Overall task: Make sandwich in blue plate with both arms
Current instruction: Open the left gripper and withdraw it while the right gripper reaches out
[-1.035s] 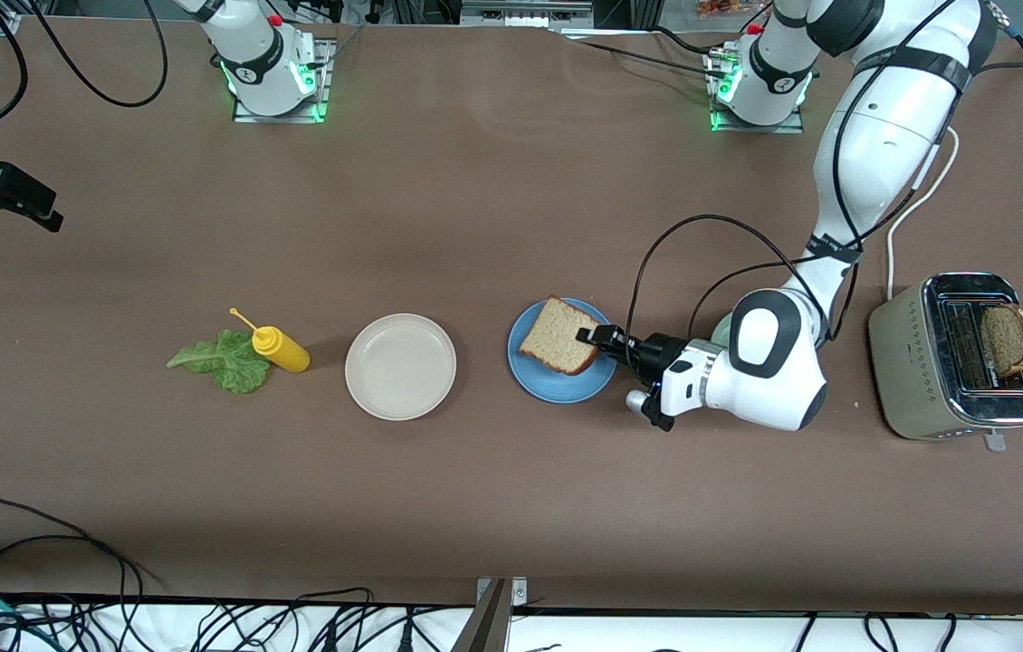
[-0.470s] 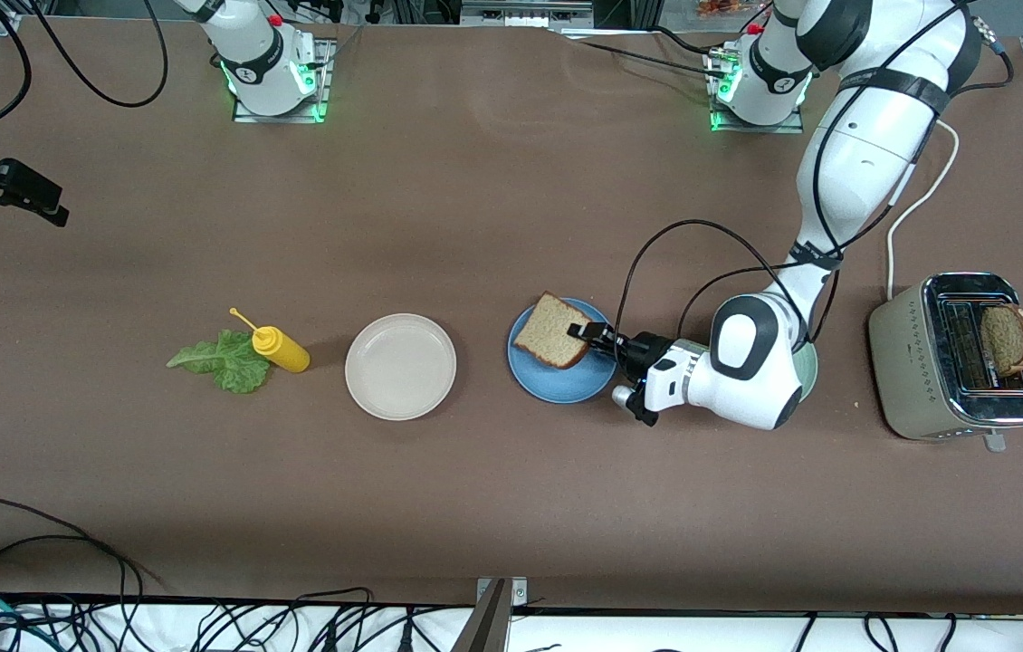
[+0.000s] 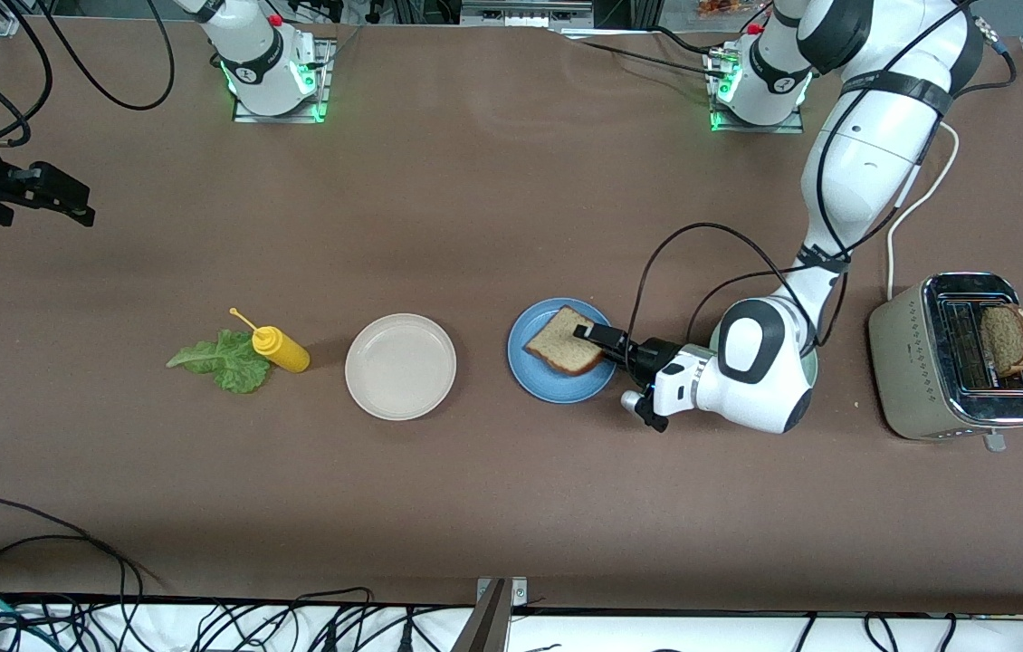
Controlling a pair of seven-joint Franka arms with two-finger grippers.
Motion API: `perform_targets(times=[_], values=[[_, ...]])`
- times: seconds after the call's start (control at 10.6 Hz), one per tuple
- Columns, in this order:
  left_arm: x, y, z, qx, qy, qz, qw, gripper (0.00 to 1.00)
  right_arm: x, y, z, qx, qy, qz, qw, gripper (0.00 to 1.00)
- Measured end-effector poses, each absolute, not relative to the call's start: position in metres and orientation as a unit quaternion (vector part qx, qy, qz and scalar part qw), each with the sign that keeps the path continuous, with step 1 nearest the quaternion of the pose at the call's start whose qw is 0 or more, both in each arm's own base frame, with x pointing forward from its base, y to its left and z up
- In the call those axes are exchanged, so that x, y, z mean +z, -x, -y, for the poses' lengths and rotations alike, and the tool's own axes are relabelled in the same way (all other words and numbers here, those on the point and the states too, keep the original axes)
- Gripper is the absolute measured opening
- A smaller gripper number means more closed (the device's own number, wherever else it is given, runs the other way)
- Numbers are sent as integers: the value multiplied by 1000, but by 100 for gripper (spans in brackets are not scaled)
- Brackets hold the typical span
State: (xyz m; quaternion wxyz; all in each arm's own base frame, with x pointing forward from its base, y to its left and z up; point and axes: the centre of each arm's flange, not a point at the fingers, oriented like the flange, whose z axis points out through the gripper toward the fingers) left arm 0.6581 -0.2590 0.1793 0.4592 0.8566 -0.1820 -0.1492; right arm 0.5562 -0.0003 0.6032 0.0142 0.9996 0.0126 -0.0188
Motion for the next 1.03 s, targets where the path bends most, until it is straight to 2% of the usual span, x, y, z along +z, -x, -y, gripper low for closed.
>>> perform_targets(times=[0.09, 0.19, 0.56, 1.03], values=[[182, -664, 247, -143, -868, 200, 432, 98, 602, -557, 0, -19, -1000, -13, 14, 100], [188, -672, 231, -135, -878, 213, 407, 100, 603, -557, 0, -19, -1000, -13, 13, 100], [236, -687, 200, -106, -905, 276, 307, 100, 601, -556, -6, -24, -1000, -15, -3, 100], [341, -699, 126, -70, -928, 308, 195, 100, 593, -558, -7, -34, -999, -16, -4, 100]])
